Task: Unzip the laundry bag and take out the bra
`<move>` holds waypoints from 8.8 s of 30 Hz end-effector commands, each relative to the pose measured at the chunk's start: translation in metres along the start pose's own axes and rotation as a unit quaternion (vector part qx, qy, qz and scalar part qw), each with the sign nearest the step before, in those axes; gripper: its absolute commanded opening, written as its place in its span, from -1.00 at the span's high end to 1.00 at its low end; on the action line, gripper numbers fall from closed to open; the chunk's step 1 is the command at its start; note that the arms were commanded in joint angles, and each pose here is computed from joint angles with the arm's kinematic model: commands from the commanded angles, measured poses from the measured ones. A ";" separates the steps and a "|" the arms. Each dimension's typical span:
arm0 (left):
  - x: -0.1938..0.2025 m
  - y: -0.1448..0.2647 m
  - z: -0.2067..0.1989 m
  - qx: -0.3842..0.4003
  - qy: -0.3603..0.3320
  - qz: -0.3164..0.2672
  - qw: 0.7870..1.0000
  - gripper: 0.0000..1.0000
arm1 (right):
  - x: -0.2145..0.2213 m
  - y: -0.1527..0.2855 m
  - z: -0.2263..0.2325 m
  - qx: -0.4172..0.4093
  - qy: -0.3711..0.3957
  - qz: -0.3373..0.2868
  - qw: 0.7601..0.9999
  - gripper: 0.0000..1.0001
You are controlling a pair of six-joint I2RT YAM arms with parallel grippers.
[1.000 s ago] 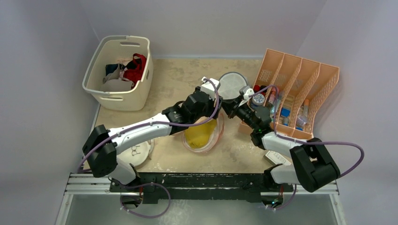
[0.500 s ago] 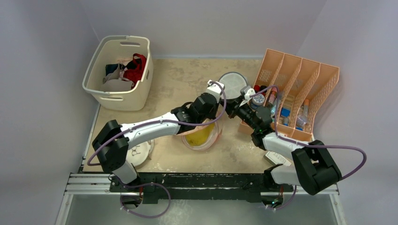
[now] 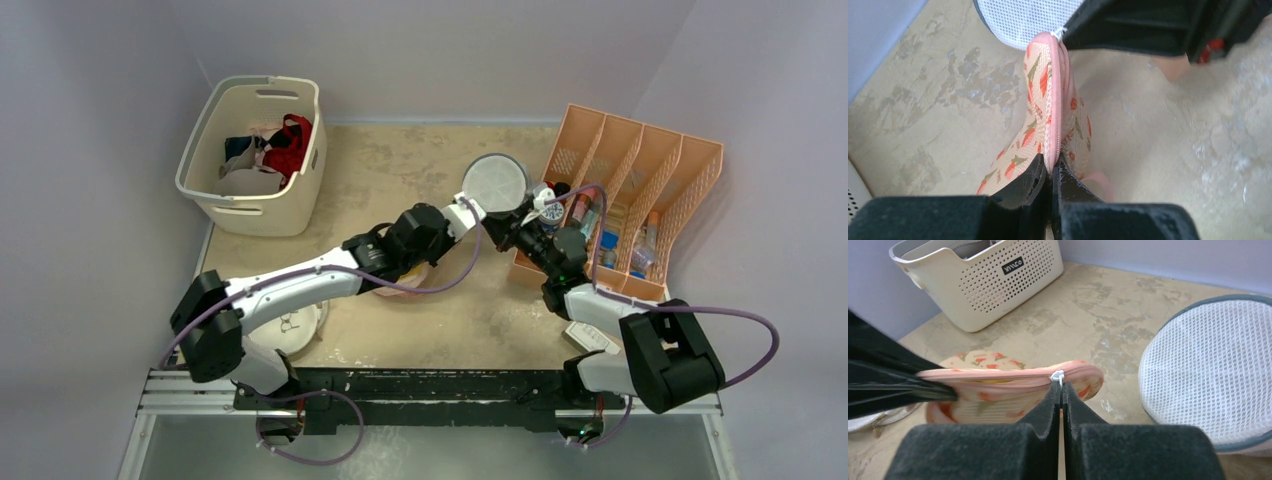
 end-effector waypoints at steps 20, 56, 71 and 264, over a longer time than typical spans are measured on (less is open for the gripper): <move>-0.033 0.028 -0.014 0.117 0.084 -0.143 0.979 -0.20 | -0.013 -0.002 0.004 -0.060 0.030 -0.044 0.997 1.00; -0.020 0.019 0.009 -0.044 0.105 -0.094 0.989 1.00 | -0.003 -0.013 0.019 -0.041 0.033 -0.023 0.998 1.00; -0.018 0.045 -0.002 -0.014 0.001 -0.100 0.995 1.00 | 0.008 -0.022 -0.008 0.004 -0.012 0.011 1.000 1.00; 0.019 0.087 0.112 -0.370 0.186 -0.134 0.900 -0.45 | 0.097 -0.104 0.006 -0.003 -0.038 0.279 0.960 -0.48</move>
Point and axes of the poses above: each gripper's point midway between its finger pads, its own y axis back along the fingers, its own z axis along the line the jaws close on, x = y × z, the point moved 10 cm from there along y, back along the fingers, and after that the axes turned 5 degrees about -y, right-handed, at the moved point
